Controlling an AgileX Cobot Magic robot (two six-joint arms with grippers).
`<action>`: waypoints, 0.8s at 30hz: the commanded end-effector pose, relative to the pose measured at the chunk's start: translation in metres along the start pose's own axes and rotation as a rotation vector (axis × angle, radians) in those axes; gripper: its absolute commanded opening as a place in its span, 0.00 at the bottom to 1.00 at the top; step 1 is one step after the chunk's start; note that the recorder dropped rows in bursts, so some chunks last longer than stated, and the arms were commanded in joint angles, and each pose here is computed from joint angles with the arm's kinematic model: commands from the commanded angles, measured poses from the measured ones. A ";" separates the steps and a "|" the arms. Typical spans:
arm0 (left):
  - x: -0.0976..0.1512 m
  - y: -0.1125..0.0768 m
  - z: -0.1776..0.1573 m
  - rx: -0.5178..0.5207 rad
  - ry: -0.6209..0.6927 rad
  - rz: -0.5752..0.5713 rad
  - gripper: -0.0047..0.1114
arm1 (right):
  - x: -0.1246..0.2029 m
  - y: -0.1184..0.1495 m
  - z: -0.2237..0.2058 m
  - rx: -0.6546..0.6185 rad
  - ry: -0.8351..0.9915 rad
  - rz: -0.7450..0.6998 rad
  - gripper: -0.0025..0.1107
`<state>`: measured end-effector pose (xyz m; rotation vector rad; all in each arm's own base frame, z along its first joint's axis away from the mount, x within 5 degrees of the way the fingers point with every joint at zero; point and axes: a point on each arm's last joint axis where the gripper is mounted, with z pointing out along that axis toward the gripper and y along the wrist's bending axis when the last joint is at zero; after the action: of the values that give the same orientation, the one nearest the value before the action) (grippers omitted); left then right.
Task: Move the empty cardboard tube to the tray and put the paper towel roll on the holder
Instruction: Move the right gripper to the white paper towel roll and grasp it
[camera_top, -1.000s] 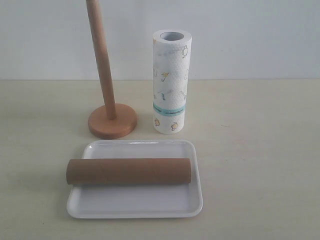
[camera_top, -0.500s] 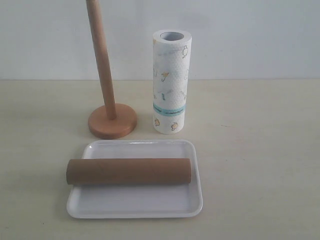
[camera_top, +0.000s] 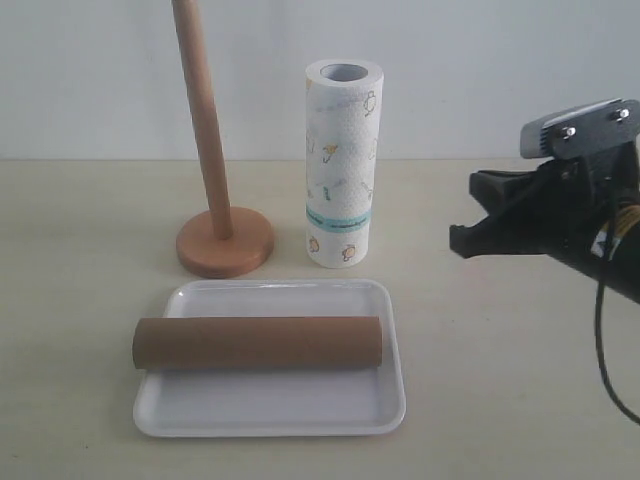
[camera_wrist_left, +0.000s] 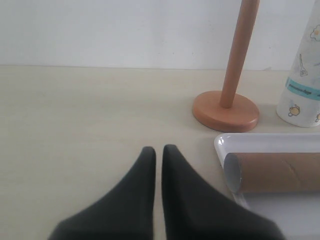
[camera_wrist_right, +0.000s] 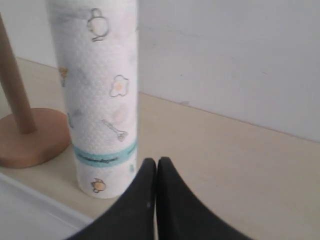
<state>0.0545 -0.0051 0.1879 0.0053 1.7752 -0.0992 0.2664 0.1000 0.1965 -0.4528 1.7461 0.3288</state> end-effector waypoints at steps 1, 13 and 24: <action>0.001 0.000 0.000 -0.006 0.002 0.011 0.08 | 0.005 0.012 0.011 -0.062 -0.035 -0.001 0.08; 0.001 0.000 0.000 -0.006 0.002 0.011 0.08 | -0.005 0.023 0.045 -0.142 -0.065 0.116 0.95; 0.001 0.000 0.000 -0.006 0.002 0.011 0.08 | 0.003 0.032 0.089 -0.278 -0.133 0.024 0.95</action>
<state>0.0545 -0.0051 0.1879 0.0053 1.7752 -0.0992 0.3200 0.1583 0.1817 -0.5434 1.6424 0.5684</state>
